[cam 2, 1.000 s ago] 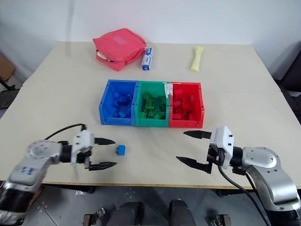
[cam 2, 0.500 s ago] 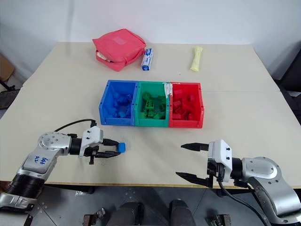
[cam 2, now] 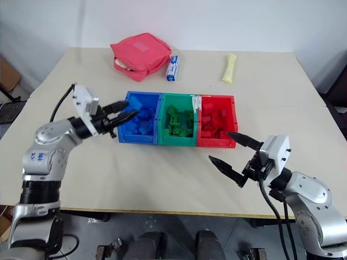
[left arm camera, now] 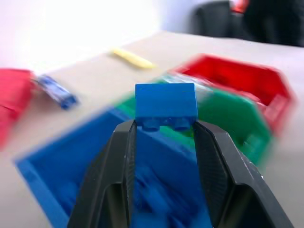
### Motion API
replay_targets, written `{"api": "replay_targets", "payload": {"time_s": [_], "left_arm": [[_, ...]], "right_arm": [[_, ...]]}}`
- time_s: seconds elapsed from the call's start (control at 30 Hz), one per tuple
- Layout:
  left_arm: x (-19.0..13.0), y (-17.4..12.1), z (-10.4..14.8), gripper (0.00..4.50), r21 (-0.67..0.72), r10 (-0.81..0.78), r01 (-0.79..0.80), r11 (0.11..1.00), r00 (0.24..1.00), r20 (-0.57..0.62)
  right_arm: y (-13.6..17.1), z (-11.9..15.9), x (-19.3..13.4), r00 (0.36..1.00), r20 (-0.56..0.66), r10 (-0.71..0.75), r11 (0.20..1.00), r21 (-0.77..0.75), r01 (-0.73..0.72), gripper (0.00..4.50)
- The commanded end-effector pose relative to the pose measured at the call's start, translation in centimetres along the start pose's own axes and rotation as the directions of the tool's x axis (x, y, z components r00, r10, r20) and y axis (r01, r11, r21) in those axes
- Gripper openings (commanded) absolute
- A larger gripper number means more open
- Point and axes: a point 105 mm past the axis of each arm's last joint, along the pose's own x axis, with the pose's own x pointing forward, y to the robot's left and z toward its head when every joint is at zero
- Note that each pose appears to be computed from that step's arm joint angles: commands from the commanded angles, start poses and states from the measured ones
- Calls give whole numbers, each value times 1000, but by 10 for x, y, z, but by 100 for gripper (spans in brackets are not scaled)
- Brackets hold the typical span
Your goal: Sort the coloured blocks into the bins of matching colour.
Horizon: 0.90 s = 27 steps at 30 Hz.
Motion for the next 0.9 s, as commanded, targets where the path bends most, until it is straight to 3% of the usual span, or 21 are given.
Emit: {"api": "replay_targets", "payload": {"time_s": [0.03, 0.2, 0.33, 0.53, 0.73, 0.9], "left_arm": [[6, -1, -6, 179, 14, -2, 3, 1000, 999, -46], [-2, 11, -6, 336, 15, 55, -54, 998, 996, -64], [-19, 1, -4, 447, 36, -47, 50, 998, 997, -61], [-72, -20, -21, 447, 58, -268, 281, 958, 949, -168], [-131, -11, -55, 447, 15, -237, 251, 968, 928, -288], [-140, -6, -66, 447, 21, -167, 181, 983, 938, -303]], "right_arm": [[-2, 8, 1, 1000, 13, -2, 1000, -29, 2, 450], [-4, 11, -1, 1000, 9, 3, 999, -39, -2, 450], [-6, 10, -3, 1000, -8, 21, 999, -39, -22, 450], [1, -1, -8, 988, -82, 134, 989, -48, -139, 450], [14, -35, -22, 937, -207, 281, 954, -51, -297, 450], [10, -39, -24, 939, -195, 283, 955, -32, -294, 450]]}}
